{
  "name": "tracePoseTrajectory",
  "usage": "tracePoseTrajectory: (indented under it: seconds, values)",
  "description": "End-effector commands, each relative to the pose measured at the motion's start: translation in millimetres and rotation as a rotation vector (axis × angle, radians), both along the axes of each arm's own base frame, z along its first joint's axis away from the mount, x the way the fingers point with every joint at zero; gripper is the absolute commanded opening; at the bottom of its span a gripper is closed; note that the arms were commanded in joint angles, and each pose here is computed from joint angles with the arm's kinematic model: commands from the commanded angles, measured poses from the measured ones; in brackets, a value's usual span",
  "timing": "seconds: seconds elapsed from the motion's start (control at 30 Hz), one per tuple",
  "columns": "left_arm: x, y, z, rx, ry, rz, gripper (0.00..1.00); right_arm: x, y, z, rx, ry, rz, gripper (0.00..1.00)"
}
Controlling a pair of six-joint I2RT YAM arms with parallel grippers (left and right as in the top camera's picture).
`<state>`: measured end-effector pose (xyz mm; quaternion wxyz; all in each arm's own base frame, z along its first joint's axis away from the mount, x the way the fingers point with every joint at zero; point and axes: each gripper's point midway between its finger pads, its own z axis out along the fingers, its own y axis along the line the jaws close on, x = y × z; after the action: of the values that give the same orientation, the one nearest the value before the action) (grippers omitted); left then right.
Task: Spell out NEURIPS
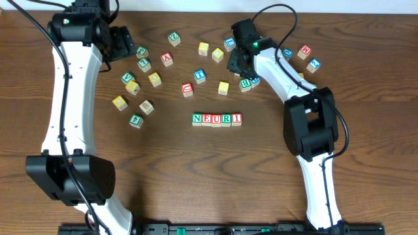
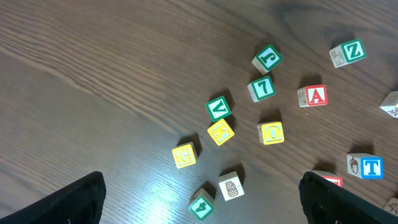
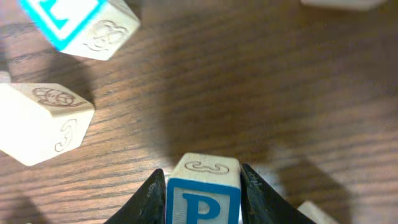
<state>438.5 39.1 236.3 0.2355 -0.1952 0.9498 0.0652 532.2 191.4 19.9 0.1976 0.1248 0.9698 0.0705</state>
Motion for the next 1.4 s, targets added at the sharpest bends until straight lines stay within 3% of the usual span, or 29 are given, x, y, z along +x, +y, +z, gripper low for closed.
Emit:
tracePoseTrajectory:
  seconds: [0.0,0.27,0.37,0.53,0.87,1.13,1.37]
  values:
    - [-1.7,2.7,8.9,0.008,-0.017,0.001,0.98,4.5,-7.1,-3.2,-0.088,-0.022,0.152,0.35]
    - [-1.7,2.7,8.9,0.008,-0.017,0.001,0.98,-1.4,-8.9,-6.2,-0.084,0.008,0.206,0.34]
    - [-1.7,2.7,8.9,0.008,-0.017,0.001,0.98,-2.2,-8.6,-6.3,-0.082,0.011,0.208,0.24]
    - [-1.7,2.7,8.9,0.008,-0.017,0.001,0.98,-1.2,-7.4,-0.9,-0.073,0.003,0.209,0.2]
    - [-1.7,2.7,8.9,0.008,-0.017,0.001,0.98,-2.5,-10.1,83.9,-0.028,-0.107,0.204,0.19]
    - [-1.7,2.7,8.9,0.008,-0.017,0.001,0.98,-57.3,-20.2,154.7,0.004,-0.058,0.227,0.19]
    - [-1.7,2.7,8.9,0.008,-0.017,0.001,0.98,-115.4,-40.0,143.3,-0.048,0.172,0.227,0.18]
